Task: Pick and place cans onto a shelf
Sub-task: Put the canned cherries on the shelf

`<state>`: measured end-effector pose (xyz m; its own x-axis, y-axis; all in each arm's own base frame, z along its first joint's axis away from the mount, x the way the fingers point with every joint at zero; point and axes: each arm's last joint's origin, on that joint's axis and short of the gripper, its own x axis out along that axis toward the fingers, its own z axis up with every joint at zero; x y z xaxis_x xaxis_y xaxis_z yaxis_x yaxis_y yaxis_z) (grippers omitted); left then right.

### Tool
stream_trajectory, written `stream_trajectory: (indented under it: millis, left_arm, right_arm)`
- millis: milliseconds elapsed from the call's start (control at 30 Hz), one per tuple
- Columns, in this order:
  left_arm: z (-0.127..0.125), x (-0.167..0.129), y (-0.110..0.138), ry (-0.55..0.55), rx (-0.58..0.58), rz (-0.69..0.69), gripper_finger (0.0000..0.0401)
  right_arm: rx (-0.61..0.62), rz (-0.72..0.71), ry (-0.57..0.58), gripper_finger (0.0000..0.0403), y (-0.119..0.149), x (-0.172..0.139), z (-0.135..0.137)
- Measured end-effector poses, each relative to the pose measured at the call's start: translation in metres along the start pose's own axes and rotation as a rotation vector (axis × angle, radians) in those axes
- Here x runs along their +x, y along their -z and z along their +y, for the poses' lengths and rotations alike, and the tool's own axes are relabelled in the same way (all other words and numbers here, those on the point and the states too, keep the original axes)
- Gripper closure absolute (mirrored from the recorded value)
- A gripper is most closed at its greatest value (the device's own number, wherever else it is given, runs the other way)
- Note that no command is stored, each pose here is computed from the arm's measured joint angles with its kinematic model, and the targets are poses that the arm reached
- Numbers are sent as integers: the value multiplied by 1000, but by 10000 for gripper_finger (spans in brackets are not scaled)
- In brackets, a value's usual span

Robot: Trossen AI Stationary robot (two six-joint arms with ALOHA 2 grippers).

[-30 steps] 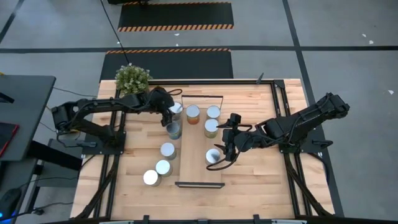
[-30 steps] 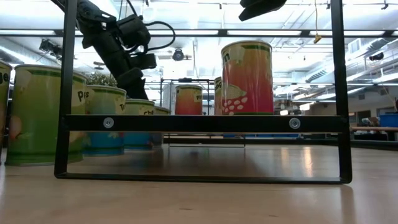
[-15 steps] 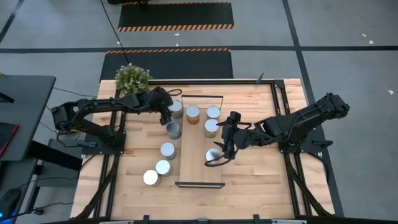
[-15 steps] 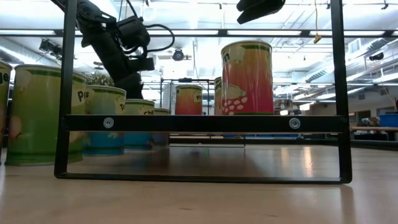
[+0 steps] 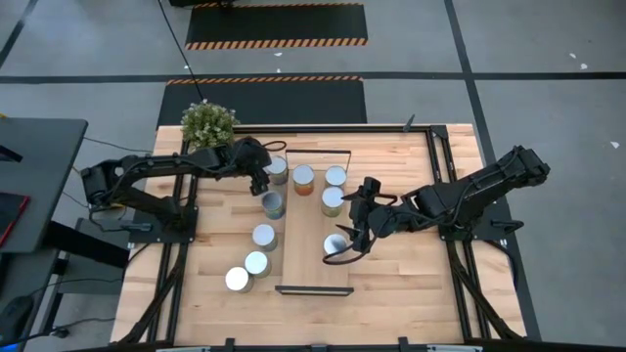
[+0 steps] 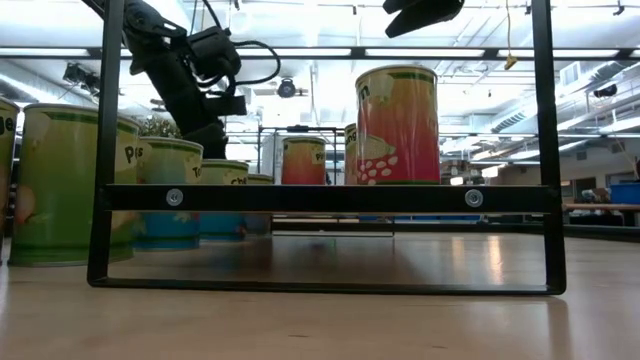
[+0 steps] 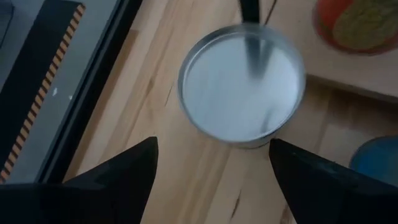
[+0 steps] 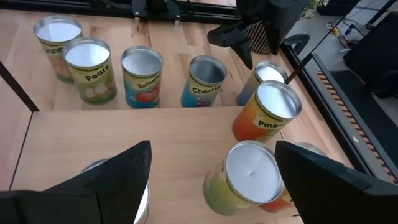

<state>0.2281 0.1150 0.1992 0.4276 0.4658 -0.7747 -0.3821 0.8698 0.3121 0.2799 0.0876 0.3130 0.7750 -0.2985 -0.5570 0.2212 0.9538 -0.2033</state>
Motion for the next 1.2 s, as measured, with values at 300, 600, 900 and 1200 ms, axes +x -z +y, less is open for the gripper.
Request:
stream_trajectory:
  millis: [300, 600, 900, 1200]
  left_arm:
    - [1, 0, 4, -40, -82, 43, 87]
    - [0, -1, 11, -47, -16, 120, 87]
    - [-5, -2, 12, 16, 31, 134, 86]
    - [-14, -6, 21, 72, 22, 230, 58]
  right_arm:
    - [25, 1, -1, 53, 0, 0, 0]
    - [5, 27, -2, 53, 4, -1, 2]
    - [-23, 48, -9, 53, 7, -4, 5]
    - [-48, 47, -15, 53, 7, -5, 7]
